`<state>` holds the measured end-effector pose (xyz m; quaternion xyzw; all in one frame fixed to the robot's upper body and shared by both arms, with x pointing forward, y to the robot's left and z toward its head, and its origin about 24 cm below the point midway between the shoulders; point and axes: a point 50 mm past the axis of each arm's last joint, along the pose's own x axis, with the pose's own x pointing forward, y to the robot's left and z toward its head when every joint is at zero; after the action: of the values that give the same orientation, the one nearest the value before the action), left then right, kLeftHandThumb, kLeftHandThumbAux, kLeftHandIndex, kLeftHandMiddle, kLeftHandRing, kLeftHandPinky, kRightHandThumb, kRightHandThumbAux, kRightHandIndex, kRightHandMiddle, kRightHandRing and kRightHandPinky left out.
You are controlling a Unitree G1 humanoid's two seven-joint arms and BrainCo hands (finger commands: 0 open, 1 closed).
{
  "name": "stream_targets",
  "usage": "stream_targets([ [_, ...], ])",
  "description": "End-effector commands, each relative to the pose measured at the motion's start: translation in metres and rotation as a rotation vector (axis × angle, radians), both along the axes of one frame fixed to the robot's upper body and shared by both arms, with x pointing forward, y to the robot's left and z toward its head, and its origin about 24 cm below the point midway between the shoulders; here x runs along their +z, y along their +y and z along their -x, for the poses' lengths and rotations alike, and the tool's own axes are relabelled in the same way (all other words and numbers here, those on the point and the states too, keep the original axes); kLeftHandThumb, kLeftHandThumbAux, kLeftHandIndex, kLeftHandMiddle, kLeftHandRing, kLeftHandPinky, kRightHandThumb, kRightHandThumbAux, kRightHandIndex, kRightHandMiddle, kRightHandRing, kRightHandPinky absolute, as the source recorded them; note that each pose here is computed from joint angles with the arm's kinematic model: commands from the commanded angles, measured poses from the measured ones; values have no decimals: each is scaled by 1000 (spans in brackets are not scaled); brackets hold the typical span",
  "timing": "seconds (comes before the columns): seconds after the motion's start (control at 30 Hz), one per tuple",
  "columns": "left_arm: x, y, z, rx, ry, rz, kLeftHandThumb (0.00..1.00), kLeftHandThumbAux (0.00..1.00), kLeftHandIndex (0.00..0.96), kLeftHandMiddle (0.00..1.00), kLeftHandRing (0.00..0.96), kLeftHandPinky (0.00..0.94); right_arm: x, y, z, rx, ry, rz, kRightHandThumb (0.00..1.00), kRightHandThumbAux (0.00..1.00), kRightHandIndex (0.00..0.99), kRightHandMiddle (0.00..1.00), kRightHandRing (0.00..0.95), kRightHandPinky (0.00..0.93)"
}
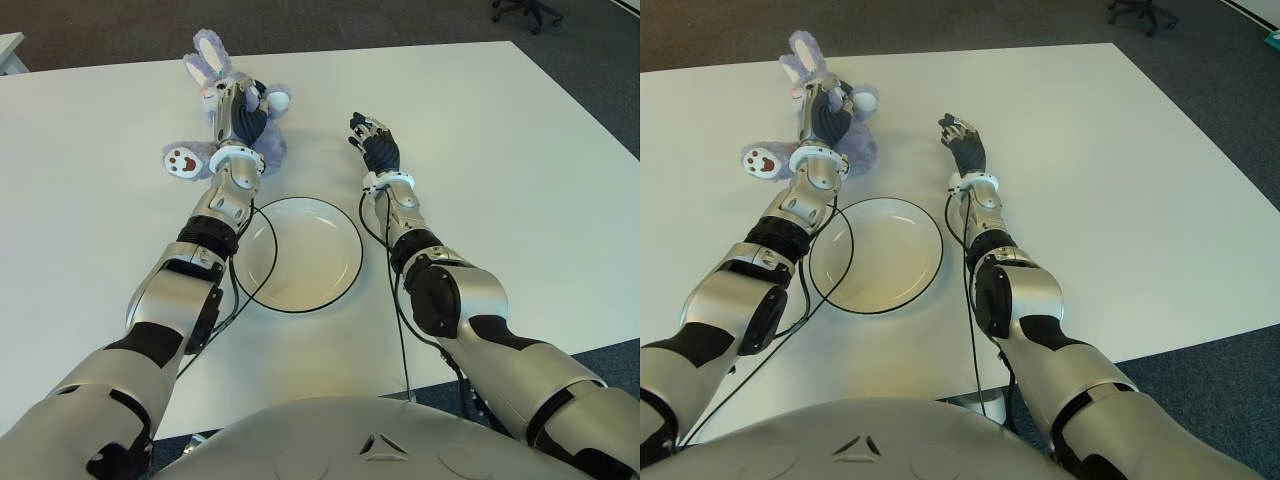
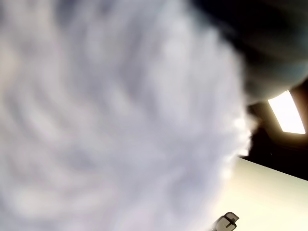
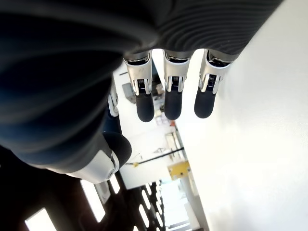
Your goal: Put the doll into the plate.
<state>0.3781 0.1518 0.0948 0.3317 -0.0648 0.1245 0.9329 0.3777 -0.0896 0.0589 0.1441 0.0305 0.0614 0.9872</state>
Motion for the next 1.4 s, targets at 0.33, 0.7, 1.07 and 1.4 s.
stream_targets([
  [0.33,-27,7,9,27,128,-4,719,676,448,818,818,871,-27,2,13,-2,110,-32,703,729,401,132,90,115],
  [0.7,-25,8,10,33,132,4,725,680,446,816,812,852,-29,2,14,7,118,-46,702,729,401,144,102,127],
  [1.07,-24,8,11,45,118,3,728,688,447,794,801,827,-28,2,14,1,109,-70,702,729,401,144,98,114],
  [1.4,-23,8,11,50,120,24,734,691,445,802,814,832,-28,1,15,-2,97,-53,701,729,402,150,108,127],
])
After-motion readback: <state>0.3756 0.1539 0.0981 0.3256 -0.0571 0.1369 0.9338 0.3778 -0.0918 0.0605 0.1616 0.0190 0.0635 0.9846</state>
